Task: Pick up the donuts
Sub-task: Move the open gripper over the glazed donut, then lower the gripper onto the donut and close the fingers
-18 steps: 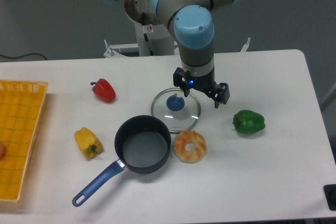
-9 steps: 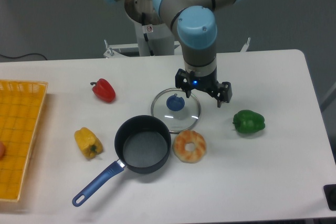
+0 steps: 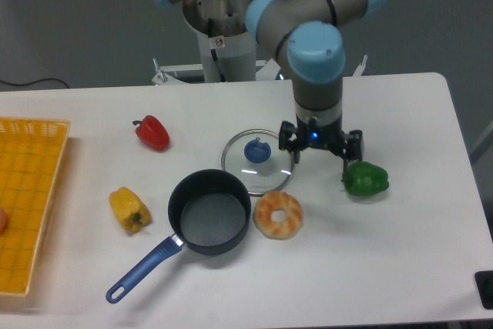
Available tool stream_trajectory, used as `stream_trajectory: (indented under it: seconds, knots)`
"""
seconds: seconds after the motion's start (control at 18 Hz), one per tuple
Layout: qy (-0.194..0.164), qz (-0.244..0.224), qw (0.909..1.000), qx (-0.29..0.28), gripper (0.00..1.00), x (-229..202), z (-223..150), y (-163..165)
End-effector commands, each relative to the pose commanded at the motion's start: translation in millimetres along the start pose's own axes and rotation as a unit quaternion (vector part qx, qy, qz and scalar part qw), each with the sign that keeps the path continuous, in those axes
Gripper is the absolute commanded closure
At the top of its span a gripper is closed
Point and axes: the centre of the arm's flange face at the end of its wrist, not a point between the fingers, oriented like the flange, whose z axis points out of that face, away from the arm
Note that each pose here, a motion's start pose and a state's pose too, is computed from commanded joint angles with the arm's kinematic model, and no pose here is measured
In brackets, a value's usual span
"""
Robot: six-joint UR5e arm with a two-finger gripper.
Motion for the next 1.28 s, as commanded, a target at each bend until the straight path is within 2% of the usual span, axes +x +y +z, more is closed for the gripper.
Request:
stream_trajectory:
  seconds: [0.33,0.78,1.28]
  knots:
    - [0.012,-0.055,0.9984,-0.008,0.00,-6.7,27.7,-16.7]
    - [0.013,-0.028,0.9994,-0.018,0.00,11.7,68.1,-43.9]
    - [0.033,-0.021,0.9987,-0.032,0.00,21.0,97.8,-45.3]
